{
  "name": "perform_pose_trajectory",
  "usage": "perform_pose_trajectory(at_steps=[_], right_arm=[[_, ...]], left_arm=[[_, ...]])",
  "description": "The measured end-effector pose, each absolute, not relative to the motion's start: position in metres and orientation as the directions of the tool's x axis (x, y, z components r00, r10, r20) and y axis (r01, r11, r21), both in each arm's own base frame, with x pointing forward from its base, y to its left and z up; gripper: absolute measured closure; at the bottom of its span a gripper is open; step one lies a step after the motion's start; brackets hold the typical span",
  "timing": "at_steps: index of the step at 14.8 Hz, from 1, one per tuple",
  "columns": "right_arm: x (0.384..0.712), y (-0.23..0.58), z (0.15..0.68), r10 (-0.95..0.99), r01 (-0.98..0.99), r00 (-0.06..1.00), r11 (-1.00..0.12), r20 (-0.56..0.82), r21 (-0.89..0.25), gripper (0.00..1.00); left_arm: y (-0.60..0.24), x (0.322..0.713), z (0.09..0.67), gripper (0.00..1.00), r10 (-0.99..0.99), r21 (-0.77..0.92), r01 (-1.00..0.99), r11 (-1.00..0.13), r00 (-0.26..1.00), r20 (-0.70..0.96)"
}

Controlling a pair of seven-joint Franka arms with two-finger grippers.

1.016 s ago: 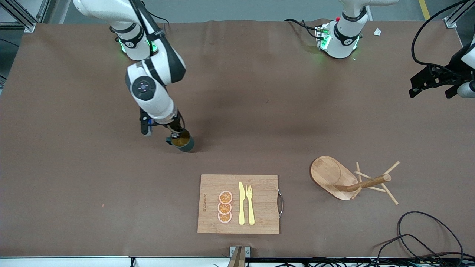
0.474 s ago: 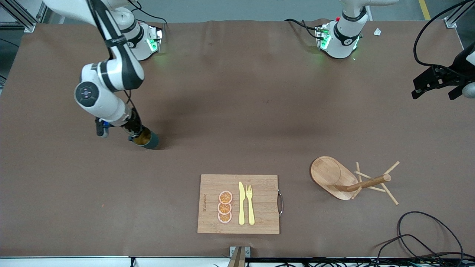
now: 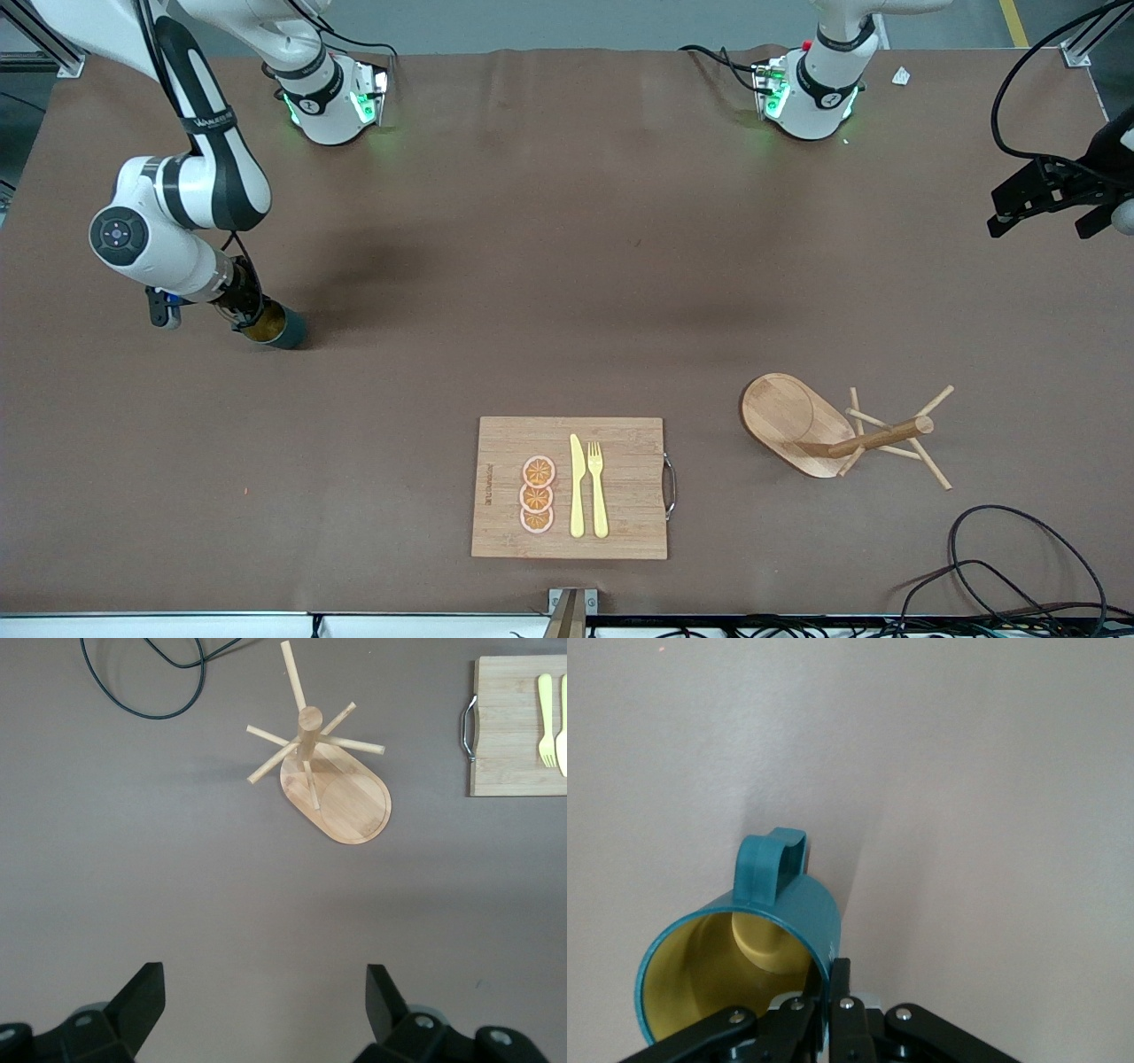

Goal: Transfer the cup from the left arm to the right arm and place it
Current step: 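Carry the teal mug sideways with the right gripper, then lower the mug onto the table and open the right gripper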

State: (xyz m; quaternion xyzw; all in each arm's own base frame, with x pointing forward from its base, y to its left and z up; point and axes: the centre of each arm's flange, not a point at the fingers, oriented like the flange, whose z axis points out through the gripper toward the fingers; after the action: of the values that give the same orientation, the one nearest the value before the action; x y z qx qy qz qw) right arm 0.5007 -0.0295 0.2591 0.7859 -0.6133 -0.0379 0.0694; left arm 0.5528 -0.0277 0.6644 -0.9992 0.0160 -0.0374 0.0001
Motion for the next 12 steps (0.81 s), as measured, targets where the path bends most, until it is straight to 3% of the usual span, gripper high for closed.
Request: perform_pose_trajectory(at_steps=[4, 12], right_arm=[[0.498, -0.036, 0.257, -0.966, -0.955, 0.259, -0.251, 0.028, 0.160, 0.88], [0.500, -0.037, 0.269, -0.921, -0.897, 0.390, -0.385, -0.019, 0.219, 0.11]], left_arm=[[-0.027, 0.553, 0.664, 0.00, -0.031, -0.002, -0.031, -1.000, 0.997, 0.075], [-0.027, 0.556, 0.660, 0.00, -0.030, -0.002, -0.030, -1.000, 0.997, 0.067]])
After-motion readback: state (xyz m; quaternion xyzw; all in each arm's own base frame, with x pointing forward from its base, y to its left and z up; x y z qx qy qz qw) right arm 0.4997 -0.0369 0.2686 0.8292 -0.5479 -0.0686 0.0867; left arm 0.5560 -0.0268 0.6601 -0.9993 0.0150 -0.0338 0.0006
